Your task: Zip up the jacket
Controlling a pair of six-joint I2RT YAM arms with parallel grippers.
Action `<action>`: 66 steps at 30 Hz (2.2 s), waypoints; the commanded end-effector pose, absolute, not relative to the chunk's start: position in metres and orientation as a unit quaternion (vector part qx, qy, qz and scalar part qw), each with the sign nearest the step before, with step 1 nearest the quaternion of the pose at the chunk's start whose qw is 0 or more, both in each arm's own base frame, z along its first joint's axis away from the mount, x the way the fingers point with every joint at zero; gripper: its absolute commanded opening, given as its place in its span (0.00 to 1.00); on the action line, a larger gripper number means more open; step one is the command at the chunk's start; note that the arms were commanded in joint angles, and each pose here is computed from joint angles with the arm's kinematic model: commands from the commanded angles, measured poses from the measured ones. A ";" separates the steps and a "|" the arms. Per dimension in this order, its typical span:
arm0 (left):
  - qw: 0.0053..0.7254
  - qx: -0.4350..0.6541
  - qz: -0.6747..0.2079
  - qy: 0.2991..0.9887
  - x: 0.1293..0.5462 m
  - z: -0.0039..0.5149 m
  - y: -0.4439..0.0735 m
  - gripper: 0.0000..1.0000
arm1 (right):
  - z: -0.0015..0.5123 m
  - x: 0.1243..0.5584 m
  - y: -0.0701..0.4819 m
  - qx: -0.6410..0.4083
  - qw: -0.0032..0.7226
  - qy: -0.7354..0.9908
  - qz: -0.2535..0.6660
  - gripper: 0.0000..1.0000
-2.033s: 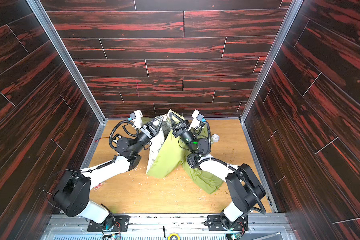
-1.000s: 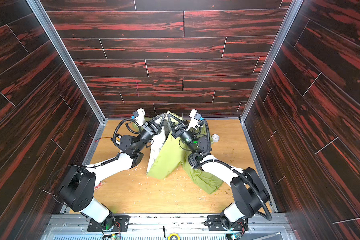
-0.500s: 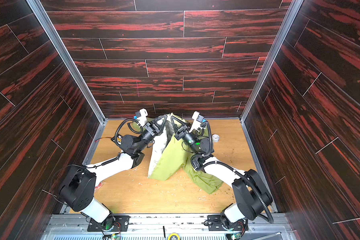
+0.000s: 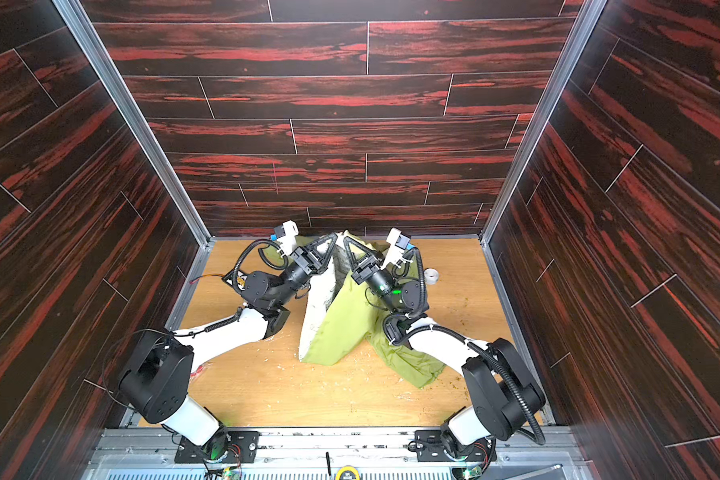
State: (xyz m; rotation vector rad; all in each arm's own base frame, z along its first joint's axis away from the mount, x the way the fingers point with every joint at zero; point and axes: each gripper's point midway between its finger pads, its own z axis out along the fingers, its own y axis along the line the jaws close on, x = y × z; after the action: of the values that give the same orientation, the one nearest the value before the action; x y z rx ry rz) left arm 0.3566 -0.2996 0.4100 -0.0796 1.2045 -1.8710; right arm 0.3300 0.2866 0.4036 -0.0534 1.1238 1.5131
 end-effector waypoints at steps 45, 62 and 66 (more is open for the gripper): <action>0.361 -0.164 -0.569 0.720 0.284 0.237 -0.223 0.00 | 0.173 0.328 0.240 -0.011 0.336 0.904 0.265 0.63; 0.338 -0.214 -0.517 0.757 0.256 0.148 -0.192 0.00 | 0.080 0.321 0.276 0.006 0.197 0.934 0.299 0.49; 0.337 -0.212 -0.510 0.763 0.254 0.141 -0.190 0.00 | 0.076 0.318 0.274 0.014 0.195 0.934 0.299 0.46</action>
State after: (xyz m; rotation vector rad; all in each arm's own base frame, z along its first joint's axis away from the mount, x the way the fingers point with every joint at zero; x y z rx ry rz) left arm 0.2531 -0.1959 0.1452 -0.5462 1.9933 -1.3628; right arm 0.3202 0.2703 0.0849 0.0188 2.5992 0.8222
